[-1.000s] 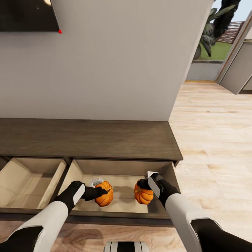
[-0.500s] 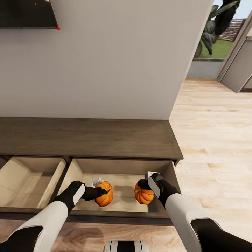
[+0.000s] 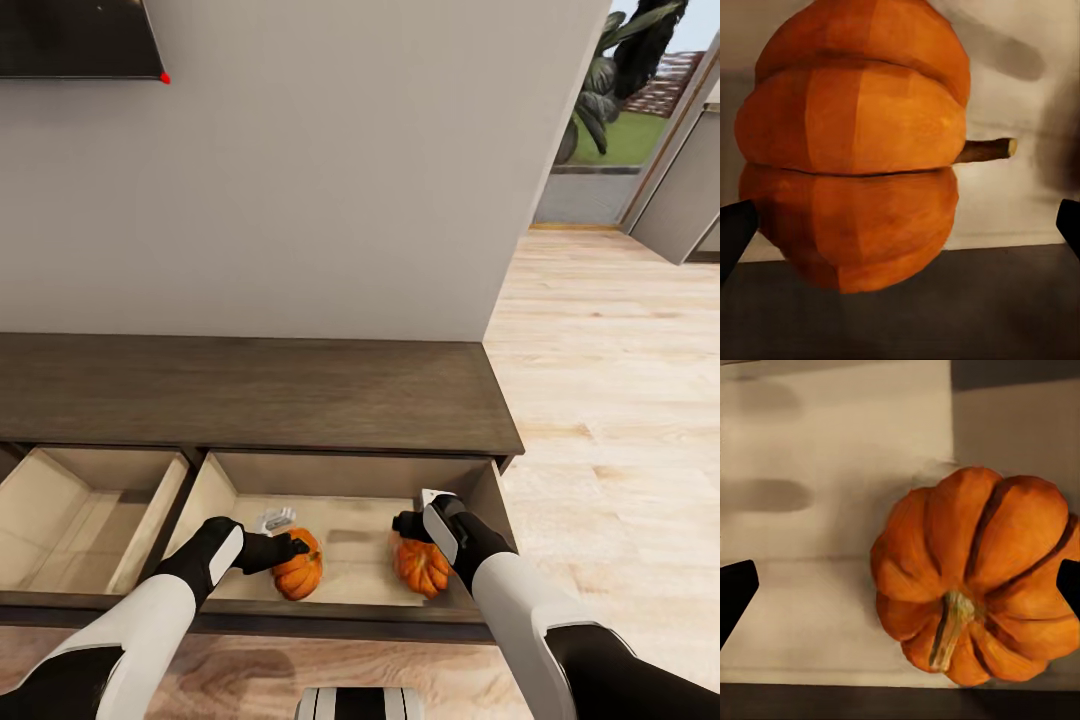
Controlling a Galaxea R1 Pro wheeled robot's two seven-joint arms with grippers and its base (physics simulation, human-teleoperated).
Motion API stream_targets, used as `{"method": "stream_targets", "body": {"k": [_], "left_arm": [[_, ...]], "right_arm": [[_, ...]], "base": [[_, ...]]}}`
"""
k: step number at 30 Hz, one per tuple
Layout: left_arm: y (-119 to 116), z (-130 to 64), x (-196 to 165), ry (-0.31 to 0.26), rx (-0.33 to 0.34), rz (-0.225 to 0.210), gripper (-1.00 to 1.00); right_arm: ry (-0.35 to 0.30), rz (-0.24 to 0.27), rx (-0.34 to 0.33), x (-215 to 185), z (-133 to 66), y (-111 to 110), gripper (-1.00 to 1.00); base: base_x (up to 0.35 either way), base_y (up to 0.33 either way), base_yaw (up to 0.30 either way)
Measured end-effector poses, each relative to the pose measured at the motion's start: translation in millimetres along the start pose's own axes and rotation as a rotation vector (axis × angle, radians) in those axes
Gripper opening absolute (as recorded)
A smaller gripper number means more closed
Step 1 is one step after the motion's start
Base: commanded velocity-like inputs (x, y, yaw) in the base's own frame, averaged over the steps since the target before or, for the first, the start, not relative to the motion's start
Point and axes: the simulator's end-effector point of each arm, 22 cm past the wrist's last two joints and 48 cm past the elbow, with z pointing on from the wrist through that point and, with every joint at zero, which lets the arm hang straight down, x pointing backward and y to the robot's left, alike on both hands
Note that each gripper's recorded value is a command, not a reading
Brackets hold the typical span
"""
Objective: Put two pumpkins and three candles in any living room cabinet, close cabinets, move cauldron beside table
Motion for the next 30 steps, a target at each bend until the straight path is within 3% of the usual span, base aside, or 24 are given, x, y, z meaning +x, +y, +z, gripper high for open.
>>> {"method": "stream_targets", "body": {"k": [12, 19, 30], "left_arm": [[-2.0, -2.5, -6.9, -0.016, 0.004, 0.006, 1.0], [-8.9, -16.2, -34.9, -0.086, 0.013, 0.032, 1.0], [-2.9, -26.3, -41.1, -0.093, -0.035, 0.028, 1.0]], "right_arm": [[-0.007, 0.0, -0.003, -1.8, -0.8, 0.7, 1.0], [-0.026, 0.0, -0.009, -8.6, -3.4, 2.3, 1.0], [-0.027, -0.001, -0.008, -13.5, -11.8, 3.6, 1.0]], "base": [[0.0, 0.0, 0.0], [0.0, 0.0, 0.0], [0.0, 0.0, 0.0]]}}
